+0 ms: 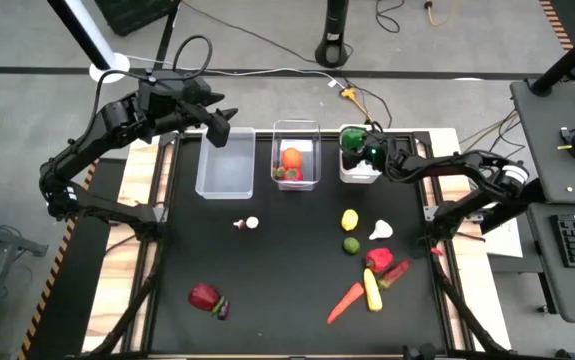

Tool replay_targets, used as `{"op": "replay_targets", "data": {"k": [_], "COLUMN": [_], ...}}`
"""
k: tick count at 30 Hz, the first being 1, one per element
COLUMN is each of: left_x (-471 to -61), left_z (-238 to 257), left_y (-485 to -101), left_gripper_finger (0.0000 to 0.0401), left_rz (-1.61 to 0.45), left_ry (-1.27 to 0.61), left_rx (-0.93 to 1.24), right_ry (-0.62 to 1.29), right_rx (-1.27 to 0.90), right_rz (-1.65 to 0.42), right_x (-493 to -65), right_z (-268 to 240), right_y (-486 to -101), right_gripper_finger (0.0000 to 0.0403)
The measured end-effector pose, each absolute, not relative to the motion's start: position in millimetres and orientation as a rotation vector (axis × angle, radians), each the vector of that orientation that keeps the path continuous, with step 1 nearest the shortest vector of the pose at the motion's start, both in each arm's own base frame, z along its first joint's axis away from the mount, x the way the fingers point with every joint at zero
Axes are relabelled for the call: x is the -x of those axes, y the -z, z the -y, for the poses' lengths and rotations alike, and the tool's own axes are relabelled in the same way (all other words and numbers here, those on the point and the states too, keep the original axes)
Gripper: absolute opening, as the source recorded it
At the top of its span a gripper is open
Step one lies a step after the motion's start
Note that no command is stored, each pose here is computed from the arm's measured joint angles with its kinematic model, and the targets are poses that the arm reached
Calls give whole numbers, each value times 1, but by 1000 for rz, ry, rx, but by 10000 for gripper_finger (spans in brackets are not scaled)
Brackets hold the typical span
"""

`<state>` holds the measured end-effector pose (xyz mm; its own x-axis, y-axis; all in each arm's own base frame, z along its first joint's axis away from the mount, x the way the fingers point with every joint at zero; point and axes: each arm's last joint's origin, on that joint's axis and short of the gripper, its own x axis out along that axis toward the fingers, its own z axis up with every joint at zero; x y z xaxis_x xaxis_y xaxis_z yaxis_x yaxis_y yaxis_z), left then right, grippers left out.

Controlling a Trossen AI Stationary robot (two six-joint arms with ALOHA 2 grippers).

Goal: Sort produce into baskets
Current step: Put the green bell pepper into the white bin

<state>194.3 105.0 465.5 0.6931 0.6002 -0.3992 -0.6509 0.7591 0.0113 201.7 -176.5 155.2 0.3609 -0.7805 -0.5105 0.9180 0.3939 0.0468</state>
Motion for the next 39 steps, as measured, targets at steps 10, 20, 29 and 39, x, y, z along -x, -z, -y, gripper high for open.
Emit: {"op": "replay_targets", "data": {"k": [10,20,29,39], "left_x": [-194,-194,-195,-195], "left_z": [-105,-105,-105,-105], "left_y": [-465,-465,-465,-465], "left_gripper_finger": [233,233,233,233], "left_rz": [-397,-397,-398,-398], "left_ry": [-701,-701,-701,-701], "left_rx": [135,134,135,135], "right_ry": [1101,1114,962,866], "right_rx": [-393,-516,-759,-965], "right_rz": [-460,-417,-624,-795], "right_x": [-201,-196,-199,-207], "right_z": [175,171,176,192], "right_y": [-154,-186,-236,-211], "right_gripper_finger": [307,293,231,61]}}
